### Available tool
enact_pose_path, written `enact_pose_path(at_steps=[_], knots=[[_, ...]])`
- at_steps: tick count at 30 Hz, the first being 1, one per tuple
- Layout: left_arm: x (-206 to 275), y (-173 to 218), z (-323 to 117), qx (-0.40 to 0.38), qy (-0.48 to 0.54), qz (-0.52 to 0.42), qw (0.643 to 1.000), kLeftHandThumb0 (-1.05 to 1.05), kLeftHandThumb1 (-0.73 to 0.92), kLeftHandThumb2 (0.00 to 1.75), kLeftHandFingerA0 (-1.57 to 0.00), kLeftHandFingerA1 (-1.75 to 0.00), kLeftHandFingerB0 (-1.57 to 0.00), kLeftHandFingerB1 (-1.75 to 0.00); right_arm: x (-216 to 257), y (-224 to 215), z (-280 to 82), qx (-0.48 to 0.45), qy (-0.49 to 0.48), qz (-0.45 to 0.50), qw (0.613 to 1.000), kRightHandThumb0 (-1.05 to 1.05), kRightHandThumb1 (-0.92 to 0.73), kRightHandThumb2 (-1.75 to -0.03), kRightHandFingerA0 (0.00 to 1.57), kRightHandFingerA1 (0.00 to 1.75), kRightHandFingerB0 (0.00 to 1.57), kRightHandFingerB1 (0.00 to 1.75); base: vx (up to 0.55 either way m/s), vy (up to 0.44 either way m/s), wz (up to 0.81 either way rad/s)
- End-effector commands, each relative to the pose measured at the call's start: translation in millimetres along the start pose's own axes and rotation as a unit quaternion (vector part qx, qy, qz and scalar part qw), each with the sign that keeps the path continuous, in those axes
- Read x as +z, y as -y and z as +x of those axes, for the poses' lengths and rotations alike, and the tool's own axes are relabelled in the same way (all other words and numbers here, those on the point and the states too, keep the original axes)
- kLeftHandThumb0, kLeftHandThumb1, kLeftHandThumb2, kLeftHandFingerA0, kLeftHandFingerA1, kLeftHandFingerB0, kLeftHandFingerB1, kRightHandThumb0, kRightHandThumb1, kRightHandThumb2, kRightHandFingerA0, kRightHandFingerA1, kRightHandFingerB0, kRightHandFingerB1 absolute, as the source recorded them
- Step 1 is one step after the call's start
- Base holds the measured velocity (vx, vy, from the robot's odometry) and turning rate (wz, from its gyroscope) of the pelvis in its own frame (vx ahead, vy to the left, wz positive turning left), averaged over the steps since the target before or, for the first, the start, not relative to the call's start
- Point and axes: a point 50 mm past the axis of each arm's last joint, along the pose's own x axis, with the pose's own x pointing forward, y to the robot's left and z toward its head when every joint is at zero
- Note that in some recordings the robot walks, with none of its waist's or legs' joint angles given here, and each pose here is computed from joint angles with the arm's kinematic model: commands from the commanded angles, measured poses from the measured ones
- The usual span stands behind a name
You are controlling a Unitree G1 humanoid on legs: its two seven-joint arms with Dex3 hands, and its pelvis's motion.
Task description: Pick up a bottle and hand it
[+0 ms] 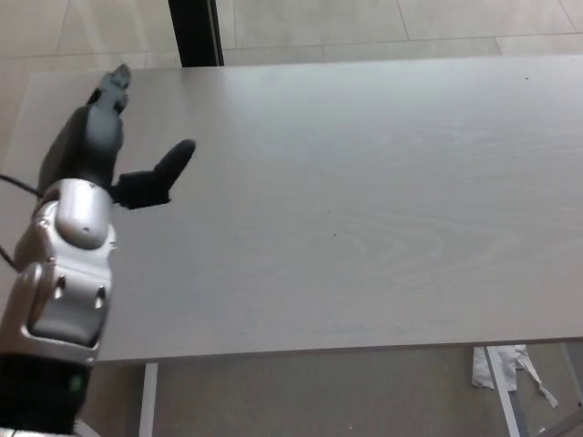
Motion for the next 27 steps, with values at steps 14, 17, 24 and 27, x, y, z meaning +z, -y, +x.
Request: enact_pose_path(at_steps=[14, 17, 24, 27], knots=[[-179, -293, -235, 0.465, -0.102, -0.122, 0.871, -0.85, 0.55, 0.99, -0.02, -0.57, 0.0, -0.22, 17, 81, -4, -0.092, 0.031, -0.021, 0.995, -1.05, -0.38, -0.96, 1.09, 1.49, 0.1, 1.59, 0.0, 0.0, 0.0], [-175, -279, -220, 0.456, -0.111, -0.14, 0.872, -0.82, 0.54, 0.97, -0.04, -0.63, 0.0, -0.25, 14, 79, -4, -0.091, 0.027, -0.026, 0.995, -1.05, -0.26, -1.19, 1.19, 1.51, 0.2, 1.18, 0.0, 0.0, 0.0], [-233, -191, -178, 0.208, -0.245, -0.125, 0.939, -0.76, 0.44, 0.83, -0.2, -0.65, -0.04, -0.37, 14, 74, -3, -0.087, 0.029, -0.025, 0.995, -1.05, -0.25, -1.16, 1.46, 1.43, 0.25, 1.18, 0.0, 0.0, 0.0], [-249, -156, -175, 0.056, -0.29, -0.093, 0.951, -0.69, 0.41, 0.79, -0.29, -0.63, -0.1, -0.44, 13, 72, -1, -0.088, 0.027, -0.009, 0.996, -1.05, -0.27, -1.17, 1.3, 1.42, 0.25, 1.2, 0.0, 0.0, 0.0]])
